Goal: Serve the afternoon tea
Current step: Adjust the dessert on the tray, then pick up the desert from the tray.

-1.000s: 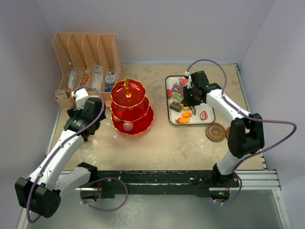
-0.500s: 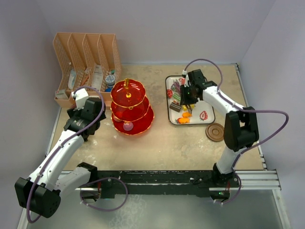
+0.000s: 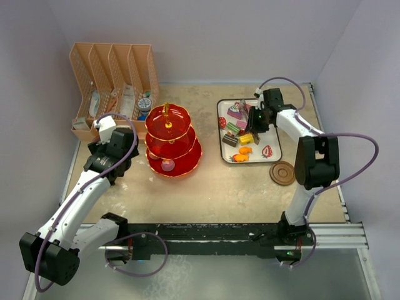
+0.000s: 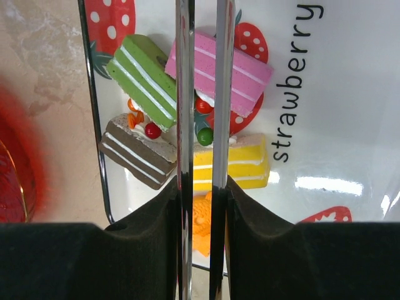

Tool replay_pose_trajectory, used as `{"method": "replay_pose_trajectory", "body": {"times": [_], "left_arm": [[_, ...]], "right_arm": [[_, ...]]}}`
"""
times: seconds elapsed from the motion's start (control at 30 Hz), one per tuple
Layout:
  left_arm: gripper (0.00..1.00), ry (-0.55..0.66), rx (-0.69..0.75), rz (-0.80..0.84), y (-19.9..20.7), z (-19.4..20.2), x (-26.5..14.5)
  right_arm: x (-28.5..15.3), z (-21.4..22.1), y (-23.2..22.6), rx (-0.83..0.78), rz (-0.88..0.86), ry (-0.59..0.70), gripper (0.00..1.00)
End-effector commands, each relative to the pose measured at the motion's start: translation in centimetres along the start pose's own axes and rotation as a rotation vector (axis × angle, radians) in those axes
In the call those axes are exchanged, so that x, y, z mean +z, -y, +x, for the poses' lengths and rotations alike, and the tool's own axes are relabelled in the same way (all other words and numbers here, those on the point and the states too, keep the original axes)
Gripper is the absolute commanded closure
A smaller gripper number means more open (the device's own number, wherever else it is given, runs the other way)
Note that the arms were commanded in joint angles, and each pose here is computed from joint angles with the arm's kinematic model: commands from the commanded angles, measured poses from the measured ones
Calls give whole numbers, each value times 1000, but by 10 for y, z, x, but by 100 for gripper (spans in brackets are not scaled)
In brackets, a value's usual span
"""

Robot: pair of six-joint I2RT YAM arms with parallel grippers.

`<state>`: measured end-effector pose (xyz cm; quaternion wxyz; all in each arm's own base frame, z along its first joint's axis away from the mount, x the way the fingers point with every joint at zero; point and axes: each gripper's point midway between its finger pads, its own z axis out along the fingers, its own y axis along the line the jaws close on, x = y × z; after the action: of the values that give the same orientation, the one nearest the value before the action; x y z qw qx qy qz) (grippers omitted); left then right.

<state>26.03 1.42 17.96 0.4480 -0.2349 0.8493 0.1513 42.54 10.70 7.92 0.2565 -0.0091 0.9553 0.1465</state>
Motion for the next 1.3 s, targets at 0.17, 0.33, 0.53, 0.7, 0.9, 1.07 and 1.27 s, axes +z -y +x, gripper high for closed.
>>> {"method": "replay_pose_trajectory", "body": {"times": [0.17,0.33,0.53,0.7,0.9,1.07,1.27], "left_arm": [[10,34,-21,17,3,-14,-5],[10,37,-27,20,3,-15,-6],[10,42,-33,22,2,-15,-7],[10,36,-30,38,5,-15,-8],[10,36,-33,43,5,-15,-8],[10,35,-32,46,6,-14,-8],[10,35,-33,45,5,-14,-8]], "right_arm": [[-28,-31,-20,-32,-76,102,65],[-49,-34,-19,-66,-48,125,61],[-60,-24,-8,-114,5,110,59],[-57,-14,-12,-155,-23,75,58],[-47,-10,-8,-221,7,5,58],[-46,-12,-14,-272,-4,-8,57],[-39,-2,-11,-299,20,-39,57]]}}
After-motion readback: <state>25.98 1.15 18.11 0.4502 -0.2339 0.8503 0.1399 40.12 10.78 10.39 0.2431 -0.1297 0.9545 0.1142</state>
